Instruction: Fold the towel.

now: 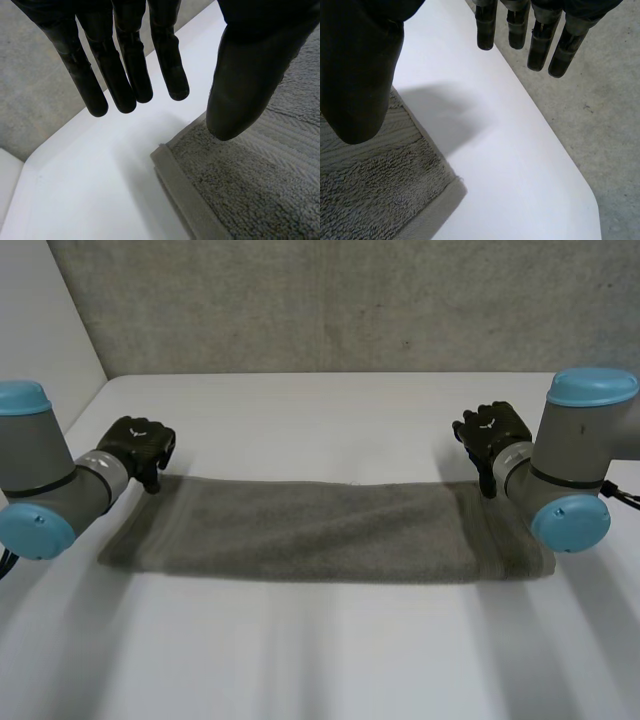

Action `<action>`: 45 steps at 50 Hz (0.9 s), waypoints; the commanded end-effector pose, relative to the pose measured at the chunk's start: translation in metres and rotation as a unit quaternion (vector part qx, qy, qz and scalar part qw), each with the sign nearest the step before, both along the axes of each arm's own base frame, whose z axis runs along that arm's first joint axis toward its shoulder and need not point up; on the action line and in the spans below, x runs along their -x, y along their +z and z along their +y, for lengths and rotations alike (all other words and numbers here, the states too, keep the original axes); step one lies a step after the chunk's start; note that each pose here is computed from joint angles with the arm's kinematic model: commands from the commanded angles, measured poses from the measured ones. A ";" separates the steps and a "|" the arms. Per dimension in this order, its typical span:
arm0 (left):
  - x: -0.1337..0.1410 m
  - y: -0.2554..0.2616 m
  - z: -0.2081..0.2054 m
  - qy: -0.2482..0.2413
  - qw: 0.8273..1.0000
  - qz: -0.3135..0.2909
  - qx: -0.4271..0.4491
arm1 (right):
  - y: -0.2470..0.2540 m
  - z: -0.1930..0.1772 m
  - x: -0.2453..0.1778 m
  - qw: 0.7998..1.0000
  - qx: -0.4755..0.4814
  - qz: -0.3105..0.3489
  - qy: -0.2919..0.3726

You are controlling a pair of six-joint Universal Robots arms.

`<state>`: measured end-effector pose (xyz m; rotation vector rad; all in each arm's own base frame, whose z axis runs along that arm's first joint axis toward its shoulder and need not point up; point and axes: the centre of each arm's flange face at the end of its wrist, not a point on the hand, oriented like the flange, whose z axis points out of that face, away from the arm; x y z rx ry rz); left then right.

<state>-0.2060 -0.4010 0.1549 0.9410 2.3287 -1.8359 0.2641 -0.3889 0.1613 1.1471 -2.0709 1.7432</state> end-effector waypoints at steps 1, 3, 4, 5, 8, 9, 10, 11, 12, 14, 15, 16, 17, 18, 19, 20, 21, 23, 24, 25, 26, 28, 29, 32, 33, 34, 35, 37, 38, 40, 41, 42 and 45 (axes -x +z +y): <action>-0.009 0.006 0.002 0.029 1.000 -0.004 0.000 | 0.009 -0.002 0.003 1.000 0.008 -0.005 -0.006; -0.010 0.009 0.007 0.031 0.999 -0.005 -0.002 | 0.020 0.000 0.005 1.000 0.015 -0.009 -0.009; -0.010 0.009 0.007 0.032 0.999 -0.005 -0.002 | 0.020 0.000 0.005 1.000 0.015 -0.009 -0.009; -0.011 0.012 0.010 0.031 0.999 -0.006 0.000 | 0.027 0.001 0.006 1.000 0.020 -0.011 -0.010; -0.011 0.018 0.018 0.030 1.000 -0.004 0.000 | 0.041 0.008 0.009 0.999 0.026 -0.015 -0.010; -0.011 0.022 0.023 0.029 1.000 -0.004 0.001 | 0.047 0.014 0.011 1.000 0.023 -0.014 -0.009; -0.011 0.022 0.023 0.029 1.000 -0.004 0.001 | 0.047 0.014 0.011 1.000 0.023 -0.014 -0.009; -0.011 0.026 0.029 0.027 1.000 -0.003 0.001 | 0.053 0.022 0.013 1.000 0.018 -0.014 -0.006; -0.010 0.029 0.036 0.023 1.000 -0.001 0.000 | 0.059 0.031 0.015 1.000 0.012 -0.012 -0.002; -0.010 0.032 0.044 0.021 1.000 -0.001 -0.003 | 0.063 0.042 0.017 1.000 0.004 -0.010 0.004; -0.011 0.033 0.052 0.019 1.000 -0.001 -0.004 | 0.064 0.054 0.018 1.000 -0.010 -0.009 0.014; -0.012 0.035 0.059 0.018 1.000 -0.001 -0.004 | 0.062 0.067 0.020 0.999 -0.027 -0.007 0.025; -0.012 0.035 0.059 0.018 1.000 -0.001 -0.004 | 0.062 0.067 0.020 0.999 -0.027 -0.007 0.025; -0.013 0.038 0.067 0.017 1.000 0.000 -0.002 | 0.059 0.080 0.021 0.998 -0.046 -0.007 0.039; -0.013 0.038 0.067 0.017 1.000 0.000 -0.002 | 0.059 0.080 0.021 0.998 -0.046 -0.007 0.039; -0.013 0.043 0.073 0.017 1.000 0.002 0.004 | 0.056 0.092 0.024 0.997 -0.062 -0.008 0.050; -0.015 0.046 0.080 0.016 1.000 0.004 0.009 | 0.052 0.103 0.030 0.995 -0.079 -0.011 0.056; -0.018 0.047 0.092 0.016 1.000 0.005 0.015 | 0.042 0.116 0.048 0.993 -0.106 -0.012 0.050; -0.018 0.047 0.093 0.016 1.000 0.005 0.015 | 0.042 0.116 0.048 0.993 -0.106 -0.012 0.050; -0.018 0.046 0.097 0.014 1.000 0.007 0.019 | 0.035 0.121 0.055 0.992 -0.120 -0.013 0.047; -0.018 0.046 0.097 0.014 1.000 0.007 0.019 | 0.035 0.121 0.055 0.992 -0.120 -0.013 0.047; -0.018 0.046 0.107 0.007 1.000 0.012 0.023 | 0.023 0.127 0.065 0.990 -0.134 -0.021 0.045; -0.016 0.044 0.111 0.001 1.000 0.015 0.021 | 0.017 0.128 0.069 0.990 -0.136 -0.025 0.043; -0.013 0.040 0.117 -0.009 1.000 0.025 0.017 | 0.006 0.126 0.077 0.991 -0.126 -0.030 0.032; -0.013 0.040 0.117 -0.009 1.000 0.025 0.017 | 0.006 0.126 0.077 0.991 -0.126 -0.030 0.032; -0.012 0.039 0.118 -0.012 0.999 0.030 0.015 | 0.002 0.124 0.081 0.992 -0.119 -0.033 0.027; -0.012 0.038 0.118 -0.013 0.999 0.034 0.014 | -0.002 0.123 0.083 0.993 -0.108 -0.035 0.026; -0.011 0.038 0.118 -0.014 0.999 0.037 0.013 | -0.008 0.121 0.084 0.994 -0.100 -0.035 0.026; -0.012 0.037 0.118 -0.012 0.999 0.040 0.011 | -0.013 0.118 0.086 0.995 -0.094 -0.037 0.024; -0.012 0.037 0.117 -0.012 0.999 0.042 0.010 | -0.021 0.116 0.088 0.994 -0.096 -0.039 0.019; -0.012 0.037 0.117 -0.011 0.999 0.043 0.009 | -0.030 0.115 0.089 0.994 -0.105 -0.038 0.017; -0.012 0.037 0.117 -0.011 0.999 0.043 0.009 | -0.030 0.115 0.089 0.994 -0.106 -0.038 0.017; -0.012 0.035 0.118 -0.011 0.999 0.042 0.007 | -0.038 0.114 0.090 0.993 -0.113 -0.036 0.015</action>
